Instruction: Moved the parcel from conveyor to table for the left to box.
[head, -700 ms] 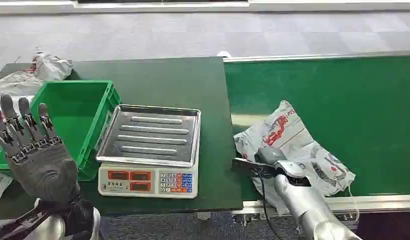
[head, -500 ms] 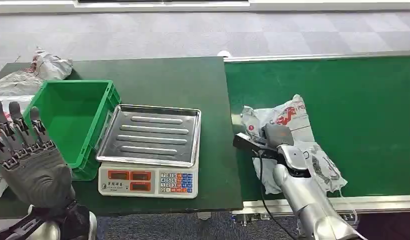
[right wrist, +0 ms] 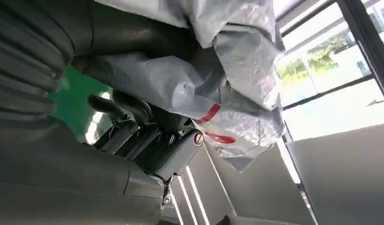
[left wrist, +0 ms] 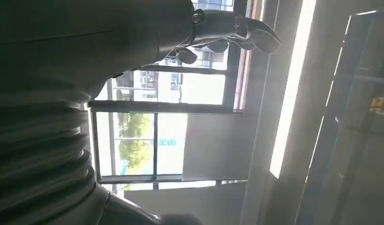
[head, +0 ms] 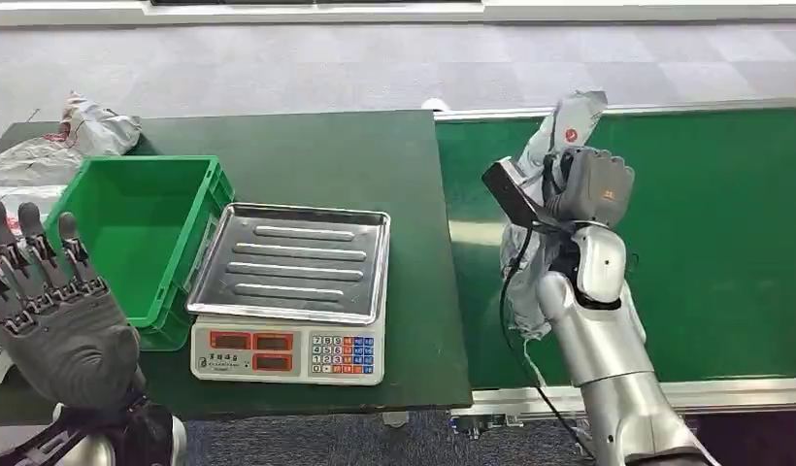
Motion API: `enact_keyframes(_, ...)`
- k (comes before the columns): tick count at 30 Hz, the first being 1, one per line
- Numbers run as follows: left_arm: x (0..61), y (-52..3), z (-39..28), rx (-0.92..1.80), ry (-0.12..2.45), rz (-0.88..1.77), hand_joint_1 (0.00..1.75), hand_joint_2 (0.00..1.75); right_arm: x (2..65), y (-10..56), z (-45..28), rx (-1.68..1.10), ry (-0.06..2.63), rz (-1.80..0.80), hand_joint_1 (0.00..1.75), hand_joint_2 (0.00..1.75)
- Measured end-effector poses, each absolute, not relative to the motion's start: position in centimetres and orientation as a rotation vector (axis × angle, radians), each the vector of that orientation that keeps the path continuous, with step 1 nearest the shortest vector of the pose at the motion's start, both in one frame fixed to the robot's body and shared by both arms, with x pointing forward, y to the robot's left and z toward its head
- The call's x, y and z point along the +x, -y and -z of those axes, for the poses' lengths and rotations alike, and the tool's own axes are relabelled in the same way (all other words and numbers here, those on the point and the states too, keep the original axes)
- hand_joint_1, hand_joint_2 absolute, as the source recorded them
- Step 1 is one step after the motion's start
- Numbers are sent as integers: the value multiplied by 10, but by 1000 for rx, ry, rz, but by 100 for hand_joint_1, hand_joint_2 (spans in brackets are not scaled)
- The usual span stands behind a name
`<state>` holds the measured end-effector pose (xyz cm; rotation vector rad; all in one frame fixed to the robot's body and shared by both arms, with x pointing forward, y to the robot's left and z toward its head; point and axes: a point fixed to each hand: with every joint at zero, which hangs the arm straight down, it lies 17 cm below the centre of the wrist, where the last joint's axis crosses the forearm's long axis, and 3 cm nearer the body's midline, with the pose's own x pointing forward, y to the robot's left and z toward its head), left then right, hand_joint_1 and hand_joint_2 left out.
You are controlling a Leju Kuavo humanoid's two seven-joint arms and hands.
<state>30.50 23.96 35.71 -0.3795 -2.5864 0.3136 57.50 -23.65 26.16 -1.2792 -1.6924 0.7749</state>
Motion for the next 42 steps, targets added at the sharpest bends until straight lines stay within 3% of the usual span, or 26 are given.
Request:
enact_keyframes(8, 317, -225, -351, -437, 2554, -308, 0, 175, 570, 260, -324, -1351, 1850, -519, 175, 175)
enact_keyframes(13, 330, -210, -350, -508, 2538, -281, 0, 175, 591, 183, -337, -669, 2109, -498, 175, 175)
enact_keyframes(20, 343, -191, -345, -607, 2507, -235, 0, 175, 566, 39, -385, -116, 2288, -636, 175, 175)
enact_keyframes(26, 353, -183, -338, -639, 2478, -222, 0, 175, 516, -53, -384, 171, 2318, -847, 175, 175)
enact_keyframes(31, 355, -180, -334, -651, 2463, -212, 0, 175, 486, -94, -368, 267, 2303, -999, 175, 175)
enact_keyframes(42, 358, -178, -329, -653, 2448, -213, 0, 175, 475, -110, -351, 284, 2274, -1085, 175, 175)
